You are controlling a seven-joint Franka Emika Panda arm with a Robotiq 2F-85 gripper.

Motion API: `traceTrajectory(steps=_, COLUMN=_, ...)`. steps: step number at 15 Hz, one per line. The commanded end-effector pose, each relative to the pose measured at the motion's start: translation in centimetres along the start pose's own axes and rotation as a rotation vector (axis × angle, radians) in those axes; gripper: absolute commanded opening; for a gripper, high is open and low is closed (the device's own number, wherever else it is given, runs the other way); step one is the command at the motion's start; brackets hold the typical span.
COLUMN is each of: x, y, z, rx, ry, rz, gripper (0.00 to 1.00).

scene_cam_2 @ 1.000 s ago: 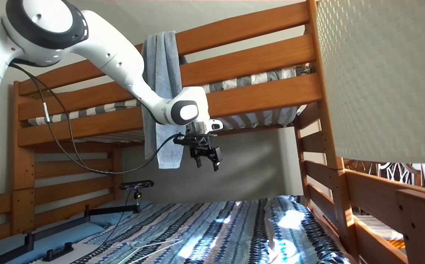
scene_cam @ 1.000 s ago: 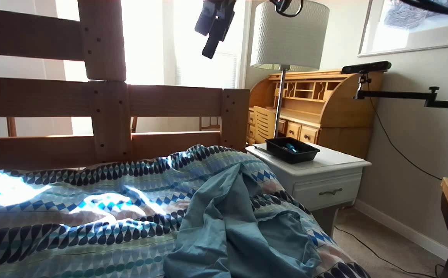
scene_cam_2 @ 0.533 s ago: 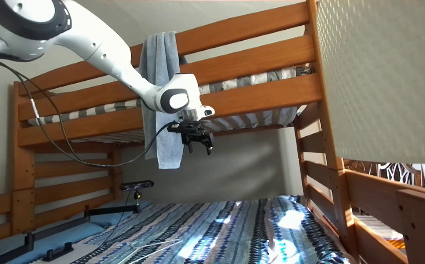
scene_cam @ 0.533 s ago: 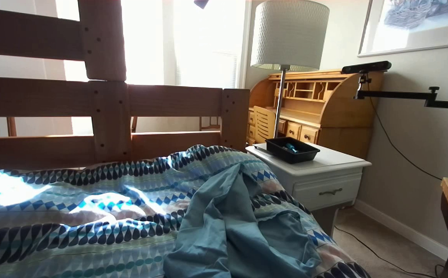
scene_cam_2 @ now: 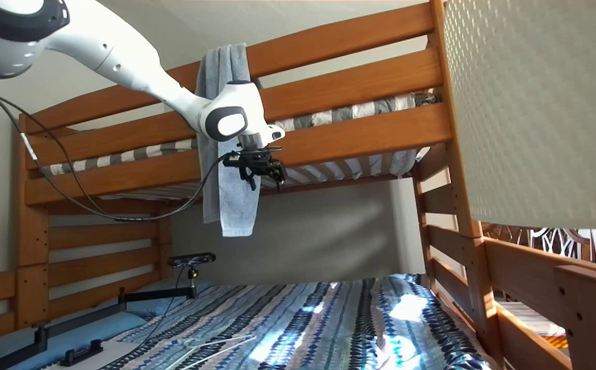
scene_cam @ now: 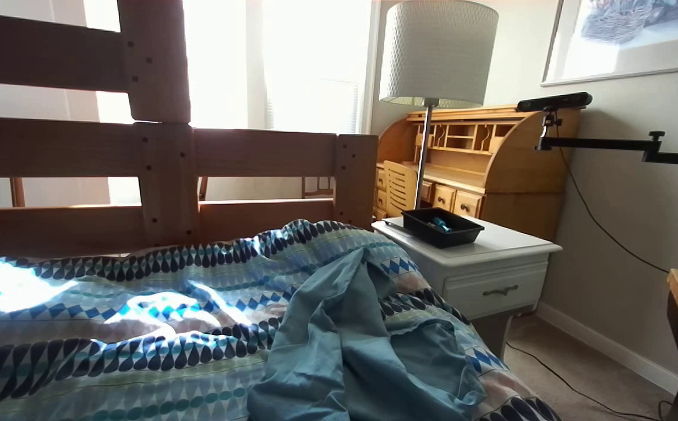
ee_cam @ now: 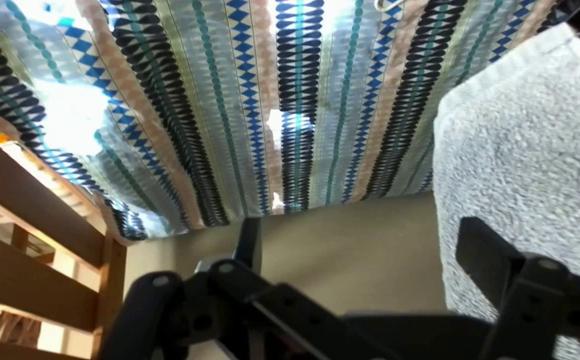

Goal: Remove the blue cloth and towel and put them on the bed

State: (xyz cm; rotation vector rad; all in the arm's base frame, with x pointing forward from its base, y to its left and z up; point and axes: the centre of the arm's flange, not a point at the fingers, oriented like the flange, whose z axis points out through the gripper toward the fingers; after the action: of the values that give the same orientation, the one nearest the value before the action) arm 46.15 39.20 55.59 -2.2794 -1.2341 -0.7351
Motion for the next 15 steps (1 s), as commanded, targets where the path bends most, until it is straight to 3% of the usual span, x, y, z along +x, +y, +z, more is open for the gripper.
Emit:
traceTrajectory(steps=1, x=0.3, y=-3.4, z=-2.8, rx=0.051, ry=0.112, rz=-0.060, gripper=1.00)
traceTrajectory(steps=8, x=3.5, y=-10.8, z=-5.2, rx=0.158, ry=0.325, rz=-0.169, gripper=1.00)
traceTrajectory(steps=15, x=5.0, y=-14.3, z=-7.7, rx=0.161, ry=0.538, rz=-0.167, gripper=1.00)
